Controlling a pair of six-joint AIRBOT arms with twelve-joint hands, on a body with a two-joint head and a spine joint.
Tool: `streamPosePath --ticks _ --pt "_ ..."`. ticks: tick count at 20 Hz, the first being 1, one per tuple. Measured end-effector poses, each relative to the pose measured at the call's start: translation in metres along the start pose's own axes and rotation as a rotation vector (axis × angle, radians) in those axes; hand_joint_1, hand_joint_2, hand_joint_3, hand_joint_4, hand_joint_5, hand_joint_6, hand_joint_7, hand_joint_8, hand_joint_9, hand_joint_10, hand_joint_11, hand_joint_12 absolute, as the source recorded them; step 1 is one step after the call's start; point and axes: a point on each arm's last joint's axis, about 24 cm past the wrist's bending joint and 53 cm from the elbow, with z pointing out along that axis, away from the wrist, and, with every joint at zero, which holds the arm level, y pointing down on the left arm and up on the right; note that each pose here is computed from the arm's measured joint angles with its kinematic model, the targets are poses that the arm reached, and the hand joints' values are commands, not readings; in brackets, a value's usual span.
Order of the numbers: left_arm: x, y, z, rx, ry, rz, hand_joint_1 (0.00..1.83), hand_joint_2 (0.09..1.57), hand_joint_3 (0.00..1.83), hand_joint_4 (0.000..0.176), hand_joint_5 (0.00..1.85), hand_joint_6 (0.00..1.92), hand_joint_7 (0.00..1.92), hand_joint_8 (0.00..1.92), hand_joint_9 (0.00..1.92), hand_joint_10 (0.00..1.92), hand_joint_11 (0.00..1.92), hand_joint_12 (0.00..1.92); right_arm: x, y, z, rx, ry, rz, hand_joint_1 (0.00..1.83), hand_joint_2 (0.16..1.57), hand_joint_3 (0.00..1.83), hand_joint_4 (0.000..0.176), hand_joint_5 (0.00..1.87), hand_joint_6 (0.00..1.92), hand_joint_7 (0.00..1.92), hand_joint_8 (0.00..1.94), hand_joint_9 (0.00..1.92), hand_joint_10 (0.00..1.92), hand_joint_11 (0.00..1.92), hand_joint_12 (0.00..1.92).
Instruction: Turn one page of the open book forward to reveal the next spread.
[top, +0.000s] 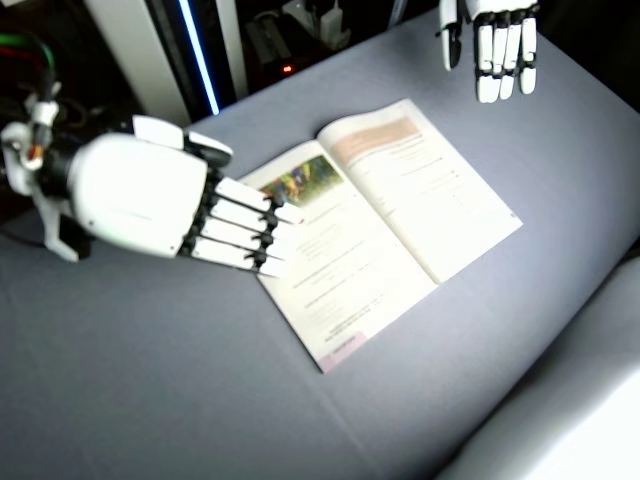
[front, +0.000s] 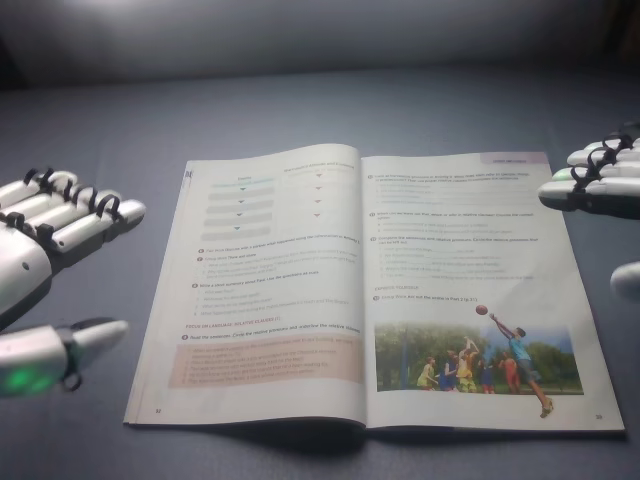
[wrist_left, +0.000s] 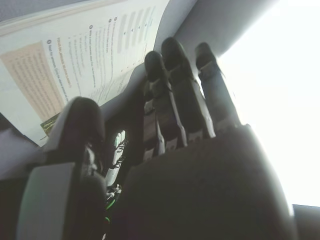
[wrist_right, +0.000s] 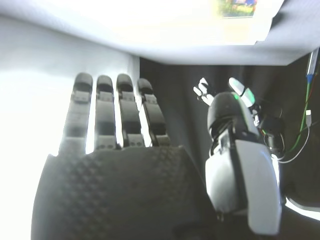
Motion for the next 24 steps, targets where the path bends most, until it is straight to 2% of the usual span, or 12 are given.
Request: streamPosePath --ticks 2,4,7,10,13,17,20,24 --pt "-0.003 -0.001 0.000 0.004 -0.012 0.000 0.00 1.35 0.01 0.000 0.08 0.01 0.08 0.01 0.07 0.01 0.03 0.08 0.000 0.000 0.000 -0.002 -0.002 0.002 0.00 1.42 0.01 0.000 0.15 0.01 0.13 0.01 0.06 0.01 0.04 0.04" --pt "-0.002 0.000 0.000 0.002 -0.009 -0.001 0.00 1.36 0.01 0.000 0.09 0.01 0.10 0.01 0.09 0.01 0.04 0.09 0.000 0.000 0.000 -0.002 -0.001 0.001 0.00 1.44 0.00 0.000 0.24 0.01 0.27 0.01 0.18 0.01 0.12 0.07" --pt "-0.002 -0.001 0.000 0.002 -0.009 -0.001 0.00 1.36 0.01 0.000 0.11 0.01 0.11 0.01 0.10 0.01 0.05 0.09 0.000 0.000 0.000 -0.001 -0.001 -0.001 0.00 1.46 0.00 0.000 0.30 0.01 0.33 0.01 0.26 0.01 0.18 0.09" --pt "-0.001 -0.002 0.000 0.007 -0.006 -0.001 0.00 1.35 0.00 0.000 0.12 0.01 0.12 0.01 0.12 0.02 0.06 0.09 0.003 -0.005 -0.007 0.022 0.037 -0.068 0.00 1.44 0.00 0.000 0.24 0.00 0.26 0.00 0.19 0.00 0.15 0.07" --pt "-0.001 -0.002 0.000 0.007 -0.003 -0.003 0.00 1.37 0.01 0.000 0.12 0.01 0.13 0.01 0.12 0.01 0.07 0.10 0.016 -0.017 -0.009 0.063 0.101 -0.144 0.00 1.42 0.00 0.000 0.17 0.00 0.19 0.00 0.13 0.00 0.10 0.05" --pt "0.002 -0.001 0.001 0.006 0.001 -0.007 0.00 1.37 0.01 0.000 0.10 0.00 0.12 0.00 0.11 0.01 0.07 0.09 0.026 -0.029 -0.007 0.104 0.143 -0.189 0.00 1.37 0.00 0.000 0.05 0.00 0.03 0.00 0.00 0.00 0.00 0.00" --pt "0.002 -0.001 0.001 0.006 0.003 -0.007 0.00 1.37 0.01 0.000 0.11 0.00 0.12 0.00 0.11 0.01 0.06 0.09 0.046 -0.034 0.001 0.120 0.198 -0.227 0.00 1.32 0.00 0.000 0.02 0.00 0.01 0.00 0.00 0.00 0.00 0.00" --pt "0.002 -0.001 0.001 0.006 0.003 -0.010 0.00 1.37 0.00 0.000 0.11 0.00 0.13 0.01 0.13 0.01 0.07 0.09 0.056 -0.038 0.005 0.125 0.230 -0.261 0.00 1.30 0.00 0.000 0.00 0.00 0.00 0.00 0.00 0.00 0.00 0.00"
